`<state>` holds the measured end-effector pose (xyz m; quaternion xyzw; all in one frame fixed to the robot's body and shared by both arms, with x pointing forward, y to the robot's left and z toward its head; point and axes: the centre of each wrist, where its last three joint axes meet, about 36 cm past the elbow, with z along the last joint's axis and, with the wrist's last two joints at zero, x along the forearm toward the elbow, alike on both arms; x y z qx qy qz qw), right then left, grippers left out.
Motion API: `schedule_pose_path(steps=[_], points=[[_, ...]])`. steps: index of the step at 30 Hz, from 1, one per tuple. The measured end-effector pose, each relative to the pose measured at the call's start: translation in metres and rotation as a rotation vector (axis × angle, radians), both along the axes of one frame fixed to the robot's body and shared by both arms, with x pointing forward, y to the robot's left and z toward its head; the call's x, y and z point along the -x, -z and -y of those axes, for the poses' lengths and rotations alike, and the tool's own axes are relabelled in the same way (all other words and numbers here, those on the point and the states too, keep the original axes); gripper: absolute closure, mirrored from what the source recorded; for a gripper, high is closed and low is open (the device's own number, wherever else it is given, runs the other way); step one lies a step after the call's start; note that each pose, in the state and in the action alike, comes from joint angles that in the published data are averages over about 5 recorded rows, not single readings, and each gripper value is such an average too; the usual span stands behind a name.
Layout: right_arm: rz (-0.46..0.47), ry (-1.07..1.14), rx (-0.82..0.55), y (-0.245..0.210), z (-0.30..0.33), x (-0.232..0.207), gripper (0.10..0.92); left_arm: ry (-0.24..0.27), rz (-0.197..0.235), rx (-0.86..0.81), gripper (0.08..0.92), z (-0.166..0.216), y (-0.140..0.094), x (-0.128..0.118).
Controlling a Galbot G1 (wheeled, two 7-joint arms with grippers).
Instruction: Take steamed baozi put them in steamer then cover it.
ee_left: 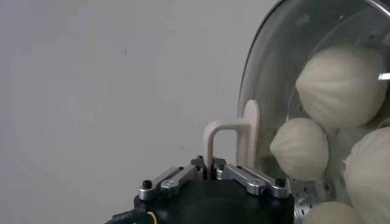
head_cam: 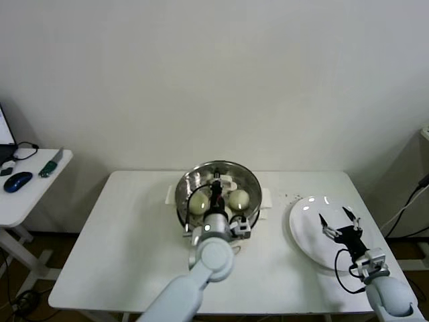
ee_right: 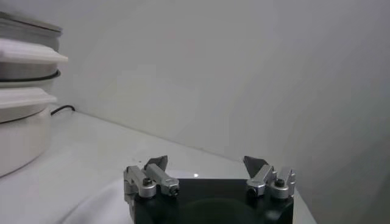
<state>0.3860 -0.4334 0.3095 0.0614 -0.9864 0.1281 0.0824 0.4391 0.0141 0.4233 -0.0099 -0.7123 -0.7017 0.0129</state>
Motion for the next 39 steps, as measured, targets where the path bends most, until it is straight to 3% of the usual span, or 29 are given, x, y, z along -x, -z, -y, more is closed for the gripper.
schedule_pose_path(steps=[19, 29, 39], points=[[-0.004, 0.0, -0.008, 0.001, -0.001, 0.001, 0.2, 0.001, -0.008, -0.005, 0.821, -0.008, 0.006, 0.002], [-0.03, 0.012, -0.018, -0.006, -0.001, 0.0, 0.2, 0.025, -0.01, 0.025, 0.541, -0.02, -0.002, 0.016], [-0.058, 0.031, -0.052, -0.014, -0.003, -0.004, 0.2, 0.054, 0.009, 0.091, 0.255, -0.039, -0.021, 0.045]])
